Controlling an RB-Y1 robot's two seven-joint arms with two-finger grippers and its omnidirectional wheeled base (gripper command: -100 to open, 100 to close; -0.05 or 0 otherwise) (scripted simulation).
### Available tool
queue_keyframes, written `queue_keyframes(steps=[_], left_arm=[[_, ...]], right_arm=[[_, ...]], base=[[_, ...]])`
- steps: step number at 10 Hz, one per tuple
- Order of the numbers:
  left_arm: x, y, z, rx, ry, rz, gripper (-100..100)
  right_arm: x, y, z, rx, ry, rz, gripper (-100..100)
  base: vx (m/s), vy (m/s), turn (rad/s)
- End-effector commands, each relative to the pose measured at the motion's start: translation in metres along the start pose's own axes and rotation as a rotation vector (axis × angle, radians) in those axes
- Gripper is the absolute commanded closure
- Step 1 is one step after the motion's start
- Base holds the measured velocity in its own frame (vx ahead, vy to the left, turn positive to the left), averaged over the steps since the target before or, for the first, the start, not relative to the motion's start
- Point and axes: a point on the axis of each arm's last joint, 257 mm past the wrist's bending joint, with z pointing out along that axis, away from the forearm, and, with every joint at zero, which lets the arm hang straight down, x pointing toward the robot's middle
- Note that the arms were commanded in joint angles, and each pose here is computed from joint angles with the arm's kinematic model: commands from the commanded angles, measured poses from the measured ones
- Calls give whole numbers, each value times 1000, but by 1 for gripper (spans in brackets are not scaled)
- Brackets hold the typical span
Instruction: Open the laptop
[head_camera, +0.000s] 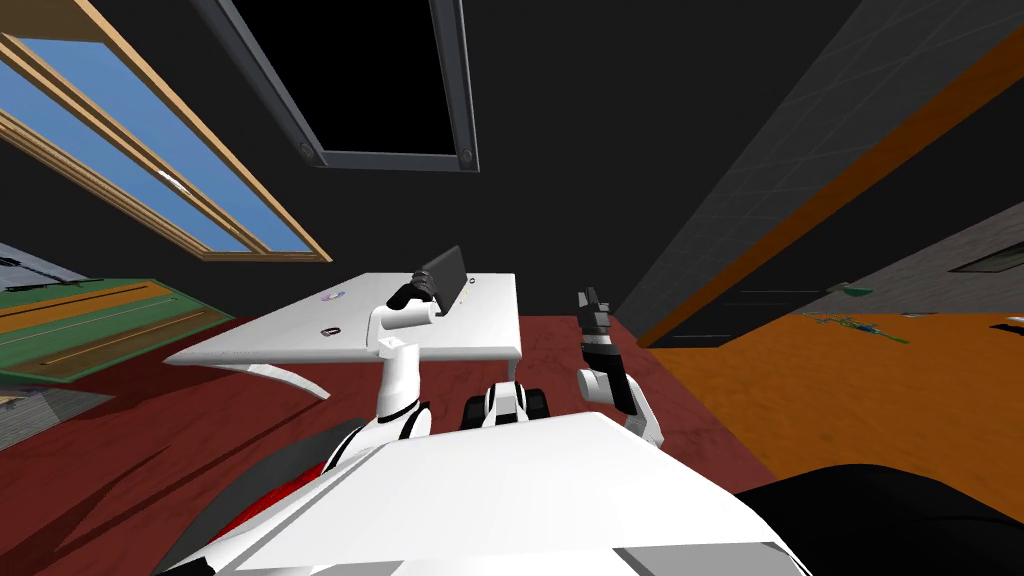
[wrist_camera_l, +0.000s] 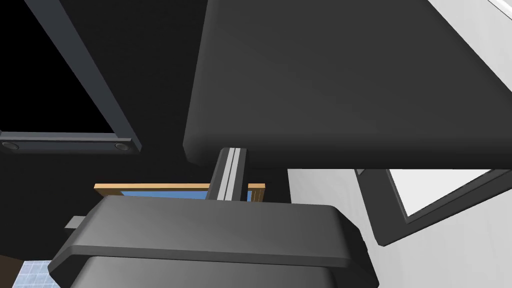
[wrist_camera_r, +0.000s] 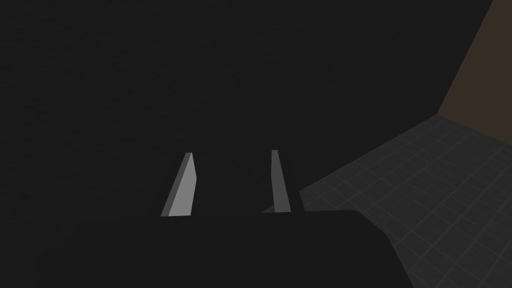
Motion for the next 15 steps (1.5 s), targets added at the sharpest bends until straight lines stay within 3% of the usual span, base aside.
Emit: queue_keyframes(steps=[1,2,15], left_arm=[[0,-11,-5,24,0,-3,100],[-3,-17,-5,17,-5,37,-100],[2,-26,-8,-80,-9,221,-100]], right_arm=[[0,0,0,0,0,0,0],[0,0,0,0,0,0,0],[0,0,0,0,0,0,0]], base=[[0,0,0],[0,24,-72],[-2,43,-54]])
